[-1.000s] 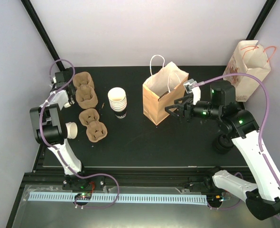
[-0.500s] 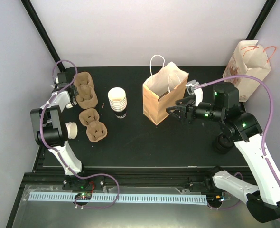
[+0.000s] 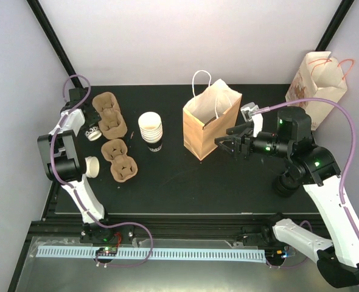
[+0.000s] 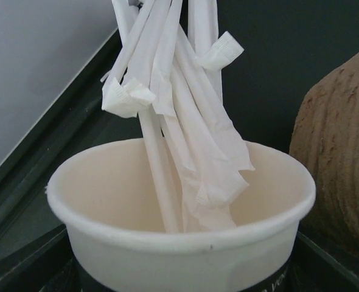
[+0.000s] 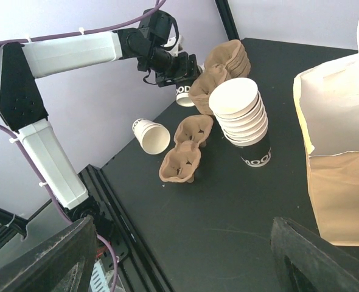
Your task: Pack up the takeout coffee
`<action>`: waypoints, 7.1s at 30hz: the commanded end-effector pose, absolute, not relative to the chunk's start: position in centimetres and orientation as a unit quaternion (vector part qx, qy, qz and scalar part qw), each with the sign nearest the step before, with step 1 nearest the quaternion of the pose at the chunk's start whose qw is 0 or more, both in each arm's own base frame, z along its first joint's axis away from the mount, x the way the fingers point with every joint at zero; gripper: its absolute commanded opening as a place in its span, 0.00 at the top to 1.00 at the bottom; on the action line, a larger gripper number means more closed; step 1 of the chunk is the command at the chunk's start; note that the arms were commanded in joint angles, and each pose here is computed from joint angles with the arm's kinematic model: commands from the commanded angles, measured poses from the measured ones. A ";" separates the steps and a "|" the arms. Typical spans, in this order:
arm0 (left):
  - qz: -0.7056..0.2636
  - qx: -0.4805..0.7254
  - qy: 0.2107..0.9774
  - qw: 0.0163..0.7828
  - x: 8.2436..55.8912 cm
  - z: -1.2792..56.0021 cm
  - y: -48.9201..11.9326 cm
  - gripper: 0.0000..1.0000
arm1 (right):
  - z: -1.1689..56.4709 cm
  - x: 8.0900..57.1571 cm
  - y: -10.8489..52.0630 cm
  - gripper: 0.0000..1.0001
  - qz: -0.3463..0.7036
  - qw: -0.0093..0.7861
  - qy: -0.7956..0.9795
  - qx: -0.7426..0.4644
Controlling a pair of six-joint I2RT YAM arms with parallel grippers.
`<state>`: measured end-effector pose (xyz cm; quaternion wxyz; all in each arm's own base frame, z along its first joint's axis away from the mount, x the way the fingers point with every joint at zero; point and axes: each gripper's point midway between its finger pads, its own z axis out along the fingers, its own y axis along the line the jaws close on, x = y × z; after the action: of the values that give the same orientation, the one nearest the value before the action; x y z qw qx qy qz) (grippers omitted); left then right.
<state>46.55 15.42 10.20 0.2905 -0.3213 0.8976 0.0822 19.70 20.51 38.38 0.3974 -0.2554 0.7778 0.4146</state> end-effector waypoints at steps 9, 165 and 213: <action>0.044 -0.300 0.933 0.196 43.4 8.2 12.7 0.01 | 39.6 18.8 19.9 0.19 0.413 0.408 0.775 -0.250; -0.297 -0.247 0.887 0.254 20.5 26.5 -6.8 0.98 | 32.8 19.3 21.3 0.21 0.444 0.328 0.801 -0.230; -0.604 -0.045 0.795 -0.011 13.8 24.0 -20.5 0.99 | 24.1 17.8 30.9 0.05 0.106 0.539 0.460 -0.698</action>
<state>14.22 -20.14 23.12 -0.0067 -0.0639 0.8052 -0.5895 17.64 30.90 24.84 0.5533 -0.6676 0.4777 0.1413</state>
